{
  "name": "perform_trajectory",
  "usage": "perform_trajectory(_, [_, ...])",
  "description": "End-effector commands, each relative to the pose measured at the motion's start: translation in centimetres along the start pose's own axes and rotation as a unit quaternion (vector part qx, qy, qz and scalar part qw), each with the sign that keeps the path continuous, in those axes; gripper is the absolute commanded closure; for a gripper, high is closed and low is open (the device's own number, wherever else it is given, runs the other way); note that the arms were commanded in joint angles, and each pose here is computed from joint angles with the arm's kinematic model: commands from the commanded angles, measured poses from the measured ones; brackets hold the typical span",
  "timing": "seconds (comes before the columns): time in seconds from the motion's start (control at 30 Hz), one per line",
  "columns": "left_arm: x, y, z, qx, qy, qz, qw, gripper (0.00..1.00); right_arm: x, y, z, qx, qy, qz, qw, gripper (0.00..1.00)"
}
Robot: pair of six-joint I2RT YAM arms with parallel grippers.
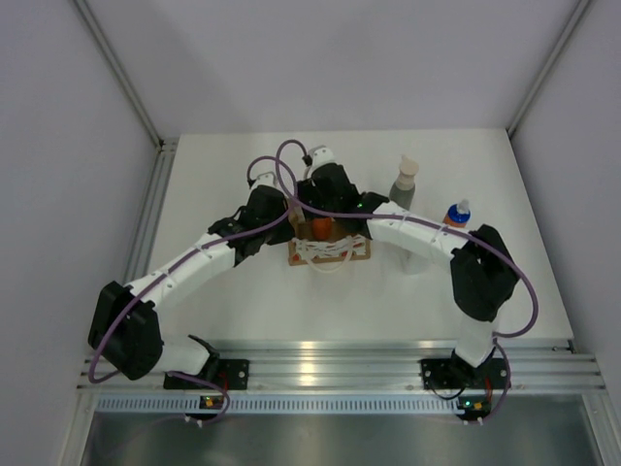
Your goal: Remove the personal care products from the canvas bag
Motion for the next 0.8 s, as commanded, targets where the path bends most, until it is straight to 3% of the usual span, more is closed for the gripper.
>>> perform_trajectory(0.0, [-0.5, -0.7, 0.3, 0.007, -0.004, -0.006, 1.000, 1.00, -3.1, 0.5, -1.3, 0.009, -0.055, 0.008, 0.998, 0.26])
perform_trajectory(0.2, [-0.6, -0.7, 0.0, 0.009, -0.007, -0.006, 1.000, 1.00, -5.4, 0.3, -3.8, -0.001, -0.082, 0.004, 0.997, 0.25])
perform_trajectory(0.4, [-0.5, -0.6, 0.0, 0.009, -0.006, -0.007, 1.000, 1.00, -4.7, 1.0, -5.7, -0.014, -0.080, 0.002, 0.997, 0.25])
perform_trajectory(0.77, [-0.6, -0.7, -0.3, 0.013, -0.009, -0.008, 1.000, 1.00, -1.8, 1.2, -4.4, -0.010, -0.040, 0.017, 0.999, 0.25])
Point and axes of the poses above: each gripper's point midway between its finger pads, its own z axis out along the fingers, its own y axis along the line the jaws close on, x = y × z, the point moved 4 cm from there along -z, back along the fingers, and after that the axes turned 1 degree about z, right-handed, at the moved point
